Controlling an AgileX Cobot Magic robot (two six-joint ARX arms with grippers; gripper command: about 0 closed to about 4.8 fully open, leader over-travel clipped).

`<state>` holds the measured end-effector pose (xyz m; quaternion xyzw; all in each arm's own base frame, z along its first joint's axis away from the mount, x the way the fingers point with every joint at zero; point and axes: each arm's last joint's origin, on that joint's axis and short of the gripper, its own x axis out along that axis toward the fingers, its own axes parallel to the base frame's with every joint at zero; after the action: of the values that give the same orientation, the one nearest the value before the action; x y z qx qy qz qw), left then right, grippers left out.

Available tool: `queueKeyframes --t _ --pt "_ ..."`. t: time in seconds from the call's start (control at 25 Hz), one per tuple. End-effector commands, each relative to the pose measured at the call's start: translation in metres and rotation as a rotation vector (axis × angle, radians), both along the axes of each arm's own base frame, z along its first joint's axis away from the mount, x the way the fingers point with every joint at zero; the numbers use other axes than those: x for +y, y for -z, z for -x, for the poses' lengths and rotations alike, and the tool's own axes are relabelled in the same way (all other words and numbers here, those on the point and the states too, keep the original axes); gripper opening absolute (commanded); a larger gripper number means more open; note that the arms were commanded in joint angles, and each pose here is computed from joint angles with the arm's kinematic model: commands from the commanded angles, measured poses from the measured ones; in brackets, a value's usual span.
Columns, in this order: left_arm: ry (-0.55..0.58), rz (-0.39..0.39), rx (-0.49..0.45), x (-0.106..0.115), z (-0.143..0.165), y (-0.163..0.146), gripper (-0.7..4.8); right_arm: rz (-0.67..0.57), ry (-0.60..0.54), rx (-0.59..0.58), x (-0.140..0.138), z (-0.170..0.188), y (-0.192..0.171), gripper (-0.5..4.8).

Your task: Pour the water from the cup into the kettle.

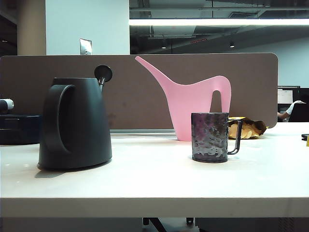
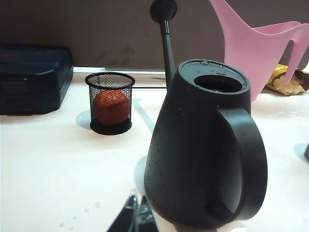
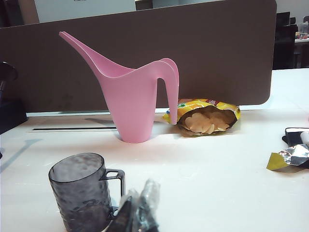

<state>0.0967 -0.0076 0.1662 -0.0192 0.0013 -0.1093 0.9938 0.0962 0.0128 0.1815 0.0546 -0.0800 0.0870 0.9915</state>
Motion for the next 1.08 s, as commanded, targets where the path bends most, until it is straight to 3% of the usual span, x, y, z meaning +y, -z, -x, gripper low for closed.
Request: queueKeyframes --t 0.04,0.88,1.08 --pt "0.003 -0.001 -0.012 0.0 0.0 -0.002 -0.05 0.002 0.005 -0.005 0.0 0.0 -0.001 0.13" --pt "0.005 0.0 -0.012 0.0 0.0 -0.002 -0.05 -0.016 -0.042 -0.003 0.001 0.001 -0.003 0.03" --pt "0.063 -0.001 -0.013 -0.002 0.001 -0.002 -0.05 -0.055 -0.037 0.118 0.0 0.007 -0.019 -0.06"
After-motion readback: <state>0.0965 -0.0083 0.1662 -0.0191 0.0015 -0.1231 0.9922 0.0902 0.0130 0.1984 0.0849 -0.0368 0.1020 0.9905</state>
